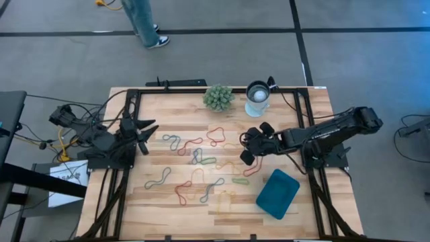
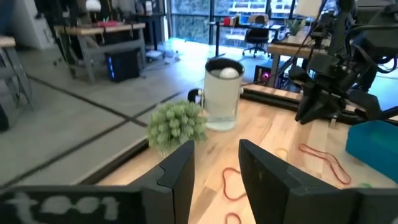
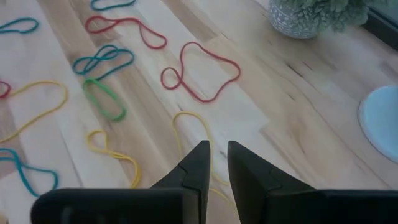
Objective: Pick and place items into bin
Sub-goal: Put the blue rubber band into the blue bin
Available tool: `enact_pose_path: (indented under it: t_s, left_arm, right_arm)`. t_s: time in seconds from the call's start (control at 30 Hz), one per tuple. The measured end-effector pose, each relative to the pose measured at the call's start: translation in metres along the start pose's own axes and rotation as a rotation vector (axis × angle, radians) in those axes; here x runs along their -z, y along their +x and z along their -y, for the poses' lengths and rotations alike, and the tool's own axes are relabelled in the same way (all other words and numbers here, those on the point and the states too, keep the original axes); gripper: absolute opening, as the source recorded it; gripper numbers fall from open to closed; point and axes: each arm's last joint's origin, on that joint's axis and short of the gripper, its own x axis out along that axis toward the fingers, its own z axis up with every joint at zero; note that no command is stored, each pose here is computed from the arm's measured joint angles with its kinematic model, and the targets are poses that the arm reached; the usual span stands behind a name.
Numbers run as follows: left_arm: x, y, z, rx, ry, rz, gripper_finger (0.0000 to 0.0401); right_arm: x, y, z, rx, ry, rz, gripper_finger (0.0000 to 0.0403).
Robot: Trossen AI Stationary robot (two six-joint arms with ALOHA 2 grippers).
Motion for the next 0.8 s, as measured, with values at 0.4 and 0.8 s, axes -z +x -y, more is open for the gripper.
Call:
enact_pose_path:
  t_s: [0.4, 0.8]
  left_arm:
    - [0.003, 0.004, -0.005, -0.062, -0.056, -0.021, 0.0116]
    - [0.006, 0.021, -0.008, -0.065, -0.032, -0.103, 0.0116]
  right_arm:
    - [-0.008, -0.014, 0.024, -0.003, -0.079, -0.031, 0.0052]
    - [0.02, -0.043, 0.044, -0.155, -0.035, 0.219, 0.0052]
